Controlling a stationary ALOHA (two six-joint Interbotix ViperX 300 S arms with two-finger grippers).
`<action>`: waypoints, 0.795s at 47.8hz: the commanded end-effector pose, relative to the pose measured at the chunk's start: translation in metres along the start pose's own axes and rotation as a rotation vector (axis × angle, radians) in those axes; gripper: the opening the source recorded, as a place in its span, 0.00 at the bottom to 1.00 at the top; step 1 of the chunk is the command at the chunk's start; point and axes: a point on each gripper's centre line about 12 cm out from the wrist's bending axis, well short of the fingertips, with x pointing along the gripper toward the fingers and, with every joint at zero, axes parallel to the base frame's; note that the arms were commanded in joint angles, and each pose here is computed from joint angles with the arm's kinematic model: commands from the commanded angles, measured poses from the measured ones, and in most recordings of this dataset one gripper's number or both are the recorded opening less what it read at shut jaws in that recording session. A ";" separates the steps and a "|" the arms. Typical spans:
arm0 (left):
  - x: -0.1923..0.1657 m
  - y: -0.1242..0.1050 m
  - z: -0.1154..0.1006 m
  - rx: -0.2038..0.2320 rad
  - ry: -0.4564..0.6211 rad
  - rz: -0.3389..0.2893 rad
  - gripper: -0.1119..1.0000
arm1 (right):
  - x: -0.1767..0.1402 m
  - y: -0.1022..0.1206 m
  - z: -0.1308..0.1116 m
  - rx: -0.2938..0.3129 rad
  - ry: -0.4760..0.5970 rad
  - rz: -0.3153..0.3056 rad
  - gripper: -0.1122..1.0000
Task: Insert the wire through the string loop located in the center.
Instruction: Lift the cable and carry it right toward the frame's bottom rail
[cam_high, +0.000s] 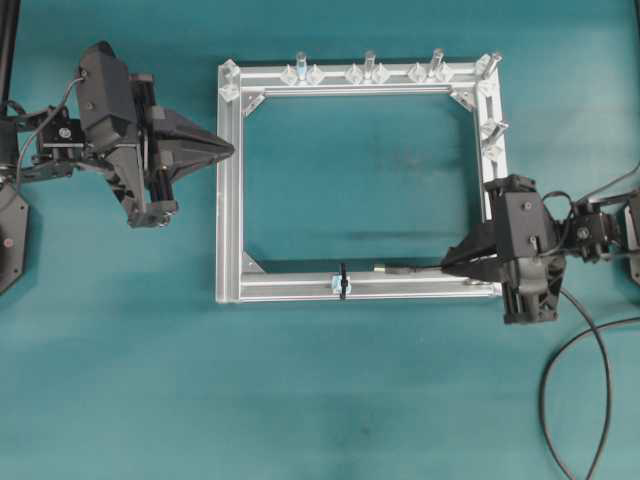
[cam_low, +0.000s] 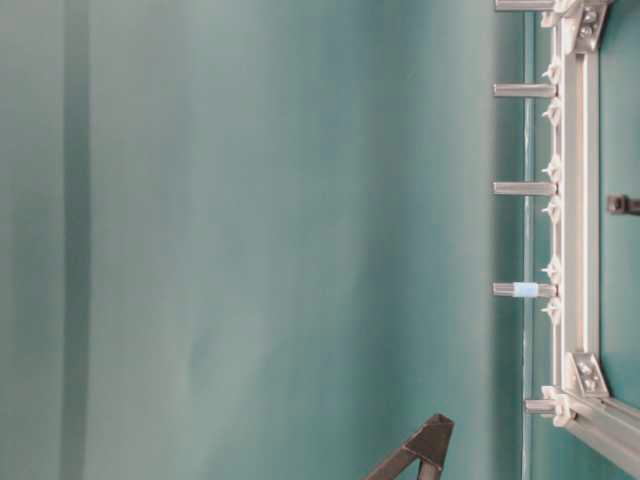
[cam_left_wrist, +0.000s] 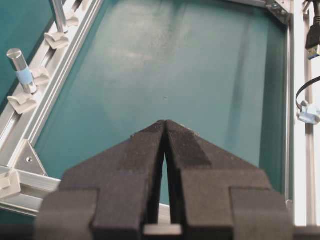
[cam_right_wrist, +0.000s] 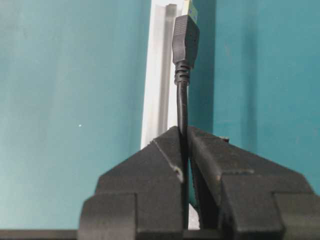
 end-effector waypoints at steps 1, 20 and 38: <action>-0.002 -0.001 0.008 -0.002 -0.027 -0.005 0.11 | -0.002 0.000 0.007 0.001 -0.026 0.002 0.17; -0.002 -0.001 0.004 -0.004 -0.020 -0.004 0.11 | -0.002 0.001 0.009 0.067 -0.031 0.004 0.17; -0.003 -0.001 0.003 -0.003 -0.017 -0.003 0.11 | -0.002 0.001 0.010 0.072 -0.034 0.005 0.17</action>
